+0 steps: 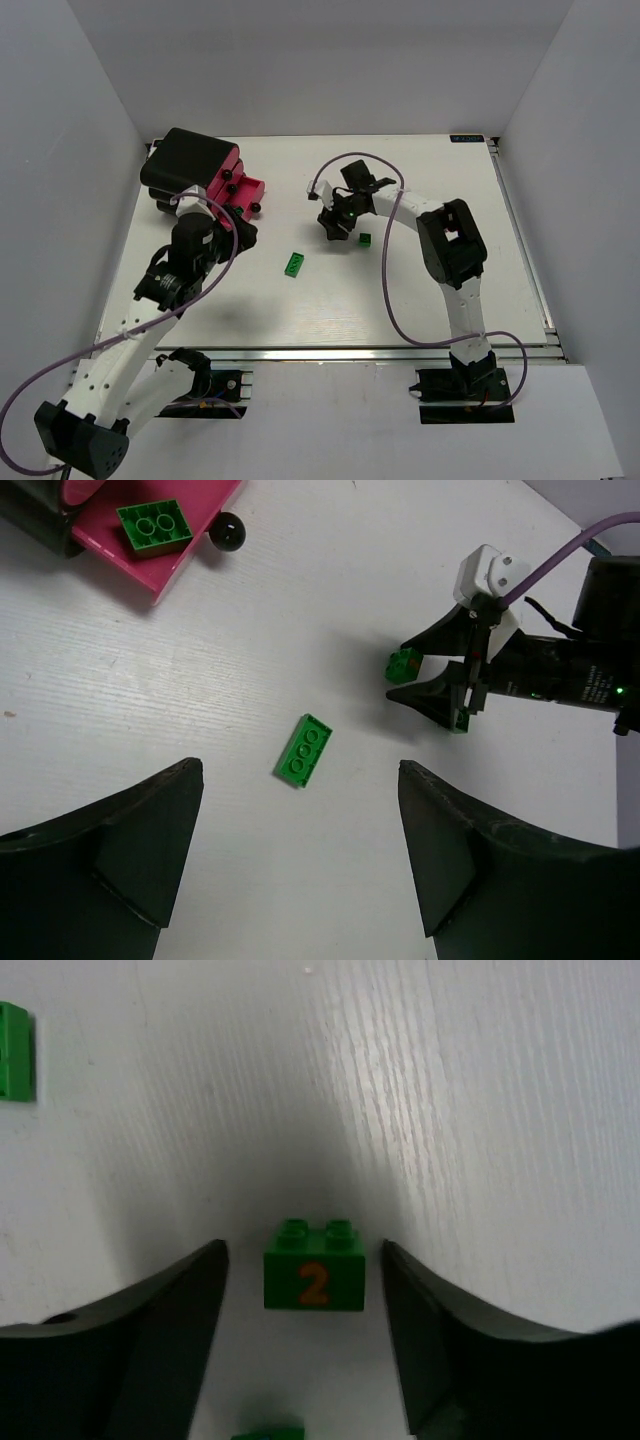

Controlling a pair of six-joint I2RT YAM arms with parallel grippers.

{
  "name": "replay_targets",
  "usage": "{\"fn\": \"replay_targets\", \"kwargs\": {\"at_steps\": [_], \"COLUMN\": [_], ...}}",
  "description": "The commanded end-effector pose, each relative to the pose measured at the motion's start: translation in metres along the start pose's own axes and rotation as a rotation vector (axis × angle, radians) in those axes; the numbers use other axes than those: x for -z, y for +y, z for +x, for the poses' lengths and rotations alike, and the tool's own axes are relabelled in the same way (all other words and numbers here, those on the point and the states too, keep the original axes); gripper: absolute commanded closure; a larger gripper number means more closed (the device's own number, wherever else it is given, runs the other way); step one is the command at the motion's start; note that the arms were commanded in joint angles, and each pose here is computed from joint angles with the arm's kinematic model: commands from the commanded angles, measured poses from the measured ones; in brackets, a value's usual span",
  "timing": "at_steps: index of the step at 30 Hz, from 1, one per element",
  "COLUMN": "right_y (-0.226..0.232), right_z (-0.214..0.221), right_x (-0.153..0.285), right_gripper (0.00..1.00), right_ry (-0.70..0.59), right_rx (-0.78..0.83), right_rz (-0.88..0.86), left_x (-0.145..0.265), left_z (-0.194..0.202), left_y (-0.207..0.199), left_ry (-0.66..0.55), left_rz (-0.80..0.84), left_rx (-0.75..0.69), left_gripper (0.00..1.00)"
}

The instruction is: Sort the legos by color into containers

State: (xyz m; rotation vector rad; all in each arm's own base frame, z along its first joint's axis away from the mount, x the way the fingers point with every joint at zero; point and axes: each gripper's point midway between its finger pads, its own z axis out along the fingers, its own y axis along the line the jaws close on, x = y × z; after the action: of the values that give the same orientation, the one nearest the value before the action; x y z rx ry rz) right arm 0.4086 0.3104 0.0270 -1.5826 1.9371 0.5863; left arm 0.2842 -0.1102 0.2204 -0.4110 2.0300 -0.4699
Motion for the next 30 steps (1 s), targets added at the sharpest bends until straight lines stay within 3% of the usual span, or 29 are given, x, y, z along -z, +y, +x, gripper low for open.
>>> {"fn": "replay_targets", "kwargs": {"at_steps": [1, 3, 4, 6, 10, 11, 15, 17, 18, 22, 30], "right_y": [-0.006, -0.004, -0.001, 0.001, 0.009, 0.012, 0.012, 0.015, 0.010, 0.018, 0.018], "right_z": [-0.025, -0.027, -0.030, -0.036, -0.094, -0.133, -0.221, -0.246, -0.268, -0.301, -0.313], "right_x": [0.001, 0.002, 0.005, 0.010, 0.033, 0.038, 0.035, 0.019, 0.021, -0.005, -0.049], "right_gripper": [0.38, 0.74, 1.00, 1.00, 1.00, 1.00, 1.00, 1.00, 1.00, 1.00, 0.97], "right_ry": [-0.042, -0.041, -0.047, -0.059, -0.208, -0.297, -0.521, -0.586, -0.668, -0.785, -0.833], "right_rx": [0.048, 0.046, 0.047, 0.058, 0.088, 0.100, 0.047, -0.071, -0.058, -0.085, -0.007], "right_rz": [0.013, -0.003, -0.015, -0.024, -0.090, -0.106, -0.089, -0.103, -0.080, -0.061, 0.082], "left_x": [0.013, 0.017, 0.023, 0.029, 0.046, 0.051, 0.060, 0.063, 0.064, 0.072, 0.086], "left_z": [0.008, 0.013, 0.011, 0.008, -0.014, -0.020, -0.037, -0.039, -0.038, -0.038, -0.035], "left_y": [0.016, 0.023, 0.024, 0.028, 0.027, 0.025, 0.019, 0.017, 0.018, 0.021, 0.026], "left_ry": [0.011, 0.017, 0.000, -0.020, -0.107, -0.131, -0.181, -0.181, -0.171, -0.166, -0.163], "left_rz": [-0.053, -0.074, -0.066, -0.079, -0.076, -0.068, -0.050, -0.045, -0.051, -0.061, -0.062], "left_rx": [0.047, 0.057, 0.070, 0.075, 0.090, 0.095, 0.105, 0.106, 0.103, 0.109, 0.138], "left_gripper": [0.12, 0.12, 0.12, 0.12, 0.11, 0.10, 0.10, 0.10, 0.10, 0.10, 0.10]}}
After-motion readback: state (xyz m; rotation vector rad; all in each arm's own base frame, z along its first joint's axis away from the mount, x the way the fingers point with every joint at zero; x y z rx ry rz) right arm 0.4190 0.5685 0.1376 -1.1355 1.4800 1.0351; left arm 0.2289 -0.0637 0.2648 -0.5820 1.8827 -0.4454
